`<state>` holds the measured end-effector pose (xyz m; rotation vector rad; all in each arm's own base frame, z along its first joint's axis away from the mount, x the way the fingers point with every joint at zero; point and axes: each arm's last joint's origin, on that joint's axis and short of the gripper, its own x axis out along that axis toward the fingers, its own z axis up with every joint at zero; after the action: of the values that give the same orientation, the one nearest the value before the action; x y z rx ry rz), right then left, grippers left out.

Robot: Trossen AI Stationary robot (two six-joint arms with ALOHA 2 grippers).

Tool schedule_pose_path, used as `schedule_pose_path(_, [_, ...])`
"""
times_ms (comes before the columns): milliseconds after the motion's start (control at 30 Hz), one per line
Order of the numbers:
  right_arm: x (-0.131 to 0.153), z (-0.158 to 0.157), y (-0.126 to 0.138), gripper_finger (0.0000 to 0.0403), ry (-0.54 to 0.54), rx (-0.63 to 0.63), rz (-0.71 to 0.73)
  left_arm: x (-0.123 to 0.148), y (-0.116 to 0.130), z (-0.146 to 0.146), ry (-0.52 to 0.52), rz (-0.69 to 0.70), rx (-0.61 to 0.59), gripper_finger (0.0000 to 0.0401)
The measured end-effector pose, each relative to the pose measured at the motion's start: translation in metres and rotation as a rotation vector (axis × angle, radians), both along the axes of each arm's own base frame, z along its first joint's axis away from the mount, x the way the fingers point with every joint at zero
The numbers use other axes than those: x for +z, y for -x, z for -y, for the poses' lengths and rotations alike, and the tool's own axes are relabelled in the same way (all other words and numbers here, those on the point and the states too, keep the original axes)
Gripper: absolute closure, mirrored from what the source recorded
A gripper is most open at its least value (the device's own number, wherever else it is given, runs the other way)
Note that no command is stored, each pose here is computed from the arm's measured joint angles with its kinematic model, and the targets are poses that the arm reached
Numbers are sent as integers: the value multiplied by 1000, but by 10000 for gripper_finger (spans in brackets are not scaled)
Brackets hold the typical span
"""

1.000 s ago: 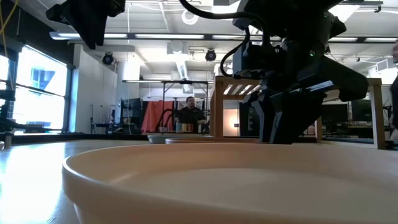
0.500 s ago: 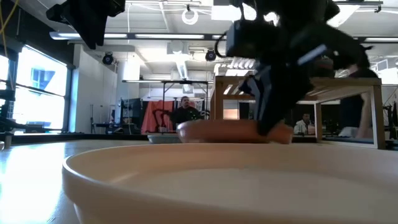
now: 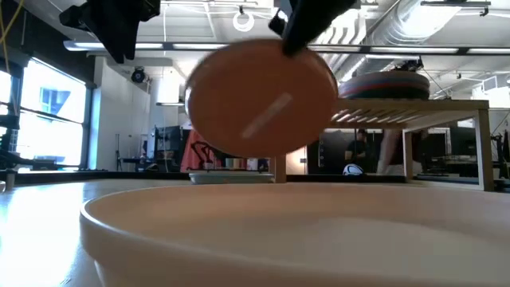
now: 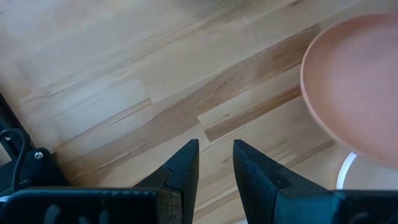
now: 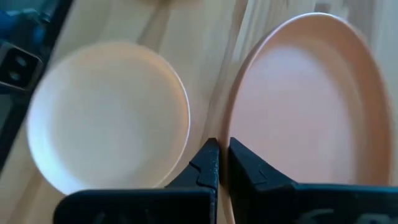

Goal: Place and stack plates onto a shelf
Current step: Put the light brown plate on the shelf

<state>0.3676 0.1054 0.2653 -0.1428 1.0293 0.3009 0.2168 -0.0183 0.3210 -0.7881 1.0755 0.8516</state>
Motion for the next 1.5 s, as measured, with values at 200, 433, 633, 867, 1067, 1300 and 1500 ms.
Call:
schedule_pose_path(200, [28,0,-1,403,8,-4,17,0,0,0,0,0,1,311])
schedule_pose_path(433, [57,6,5,403,143,-61,6,0,0,0,-13,2,6,311])
schedule_pose_path(633, [84,16,11,403,275,-114,28,0,0,-1,-34,4,10,311])
schedule_pose_path(867, [104,48,13,403,426,-265,36,0,0,-1,-35,3,8,311])
schedule_pose_path(1067, [107,83,9,403,468,-384,33,0,0,-2,-81,-15,-69,311])
schedule_pose_path(1300, [108,129,7,403,424,-595,42,1,0,-11,-167,-61,-170,311])
schedule_pose_path(1500, [113,157,2,403,420,-654,118,1,0,-27,-265,-123,-258,311])
